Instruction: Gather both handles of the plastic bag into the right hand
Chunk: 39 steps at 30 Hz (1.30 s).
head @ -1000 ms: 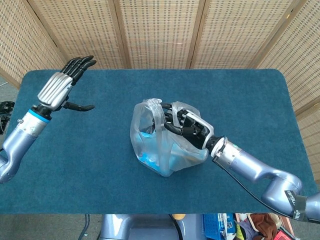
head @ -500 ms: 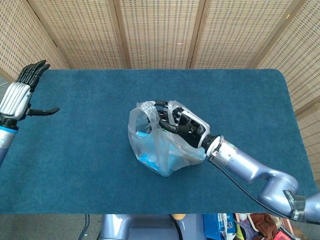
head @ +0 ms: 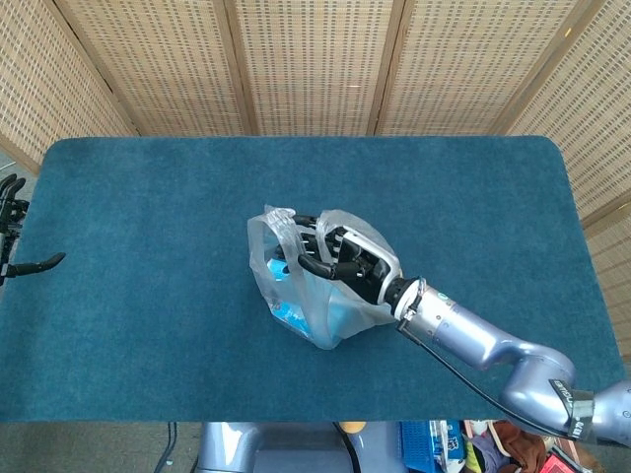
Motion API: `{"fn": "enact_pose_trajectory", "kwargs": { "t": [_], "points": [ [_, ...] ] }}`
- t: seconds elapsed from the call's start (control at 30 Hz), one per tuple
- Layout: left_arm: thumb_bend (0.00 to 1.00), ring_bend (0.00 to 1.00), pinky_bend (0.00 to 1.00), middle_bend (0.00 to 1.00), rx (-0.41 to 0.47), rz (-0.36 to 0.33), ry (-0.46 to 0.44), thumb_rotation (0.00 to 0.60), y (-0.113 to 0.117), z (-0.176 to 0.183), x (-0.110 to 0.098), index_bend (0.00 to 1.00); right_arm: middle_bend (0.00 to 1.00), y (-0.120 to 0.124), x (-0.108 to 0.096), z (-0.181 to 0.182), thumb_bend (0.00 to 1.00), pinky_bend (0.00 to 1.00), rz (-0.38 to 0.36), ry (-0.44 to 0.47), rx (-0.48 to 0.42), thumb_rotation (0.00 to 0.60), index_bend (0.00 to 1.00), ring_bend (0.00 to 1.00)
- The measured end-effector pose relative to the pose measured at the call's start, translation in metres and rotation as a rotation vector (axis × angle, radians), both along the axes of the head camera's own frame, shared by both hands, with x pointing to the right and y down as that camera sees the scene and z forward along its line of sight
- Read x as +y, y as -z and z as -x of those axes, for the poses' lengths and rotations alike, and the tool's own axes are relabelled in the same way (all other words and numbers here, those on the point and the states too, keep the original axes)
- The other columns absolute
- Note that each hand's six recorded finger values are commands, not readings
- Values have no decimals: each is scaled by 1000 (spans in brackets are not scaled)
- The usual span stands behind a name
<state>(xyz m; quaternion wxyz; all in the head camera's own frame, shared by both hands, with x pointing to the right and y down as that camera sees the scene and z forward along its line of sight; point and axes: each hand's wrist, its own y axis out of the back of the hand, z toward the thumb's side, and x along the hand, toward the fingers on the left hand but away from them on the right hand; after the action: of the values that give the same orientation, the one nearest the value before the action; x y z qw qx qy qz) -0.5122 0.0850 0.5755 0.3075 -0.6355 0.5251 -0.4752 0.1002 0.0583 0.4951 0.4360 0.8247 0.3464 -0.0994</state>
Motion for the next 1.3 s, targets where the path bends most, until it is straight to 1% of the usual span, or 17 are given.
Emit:
{"fn": "enact_pose_trajectory", "kwargs": {
  "t": [0.13,0.2,0.23,0.3,0.37,0.5,0.73,0.87,0.93,1.03,1.2,1.3],
  "points": [
    [13,0,0,0,10,9,43,600,-5,8,12,0,395,0,2,6,458,305,16,8,-12,600,210,293],
    [13,0,0,0,18,9,60,600,-6,10,15,0,395,0,2,8,436,304,15,12,-16,600,231,290],
    [13,0,0,0,21,10,66,600,-7,11,17,0,395,1,2,8,415,301,15,15,-16,600,245,286],
    [13,0,0,0,27,10,75,600,-9,12,19,0,395,0,4,10,314,279,14,24,-16,600,294,263],
    [14,0,0,0,28,11,78,600,-10,13,20,0,395,0,5,12,250,254,17,34,-14,600,319,241],
    [13,0,0,0,31,17,77,600,-15,12,21,0,389,-4,8,15,178,215,19,64,0,600,340,205],
    [14,0,0,0,36,19,74,600,-18,10,19,0,366,-9,11,21,131,180,20,120,26,600,336,166],
    [16,0,0,0,41,22,76,600,-20,10,19,0,365,-12,8,23,130,183,7,141,42,600,342,197],
    [14,0,0,0,44,24,79,600,-21,11,20,0,366,-12,7,24,129,206,11,141,39,600,350,218],
    [18,0,0,0,44,27,81,600,-23,11,20,0,391,-11,7,26,128,292,17,150,34,600,369,263],
    [20,0,0,0,43,33,87,600,-25,13,20,0,476,-10,7,29,132,386,6,175,43,600,398,344],
    [21,0,0,0,42,33,90,600,-26,14,20,0,538,-11,8,30,143,466,7,190,47,600,430,394]
  ]
}}
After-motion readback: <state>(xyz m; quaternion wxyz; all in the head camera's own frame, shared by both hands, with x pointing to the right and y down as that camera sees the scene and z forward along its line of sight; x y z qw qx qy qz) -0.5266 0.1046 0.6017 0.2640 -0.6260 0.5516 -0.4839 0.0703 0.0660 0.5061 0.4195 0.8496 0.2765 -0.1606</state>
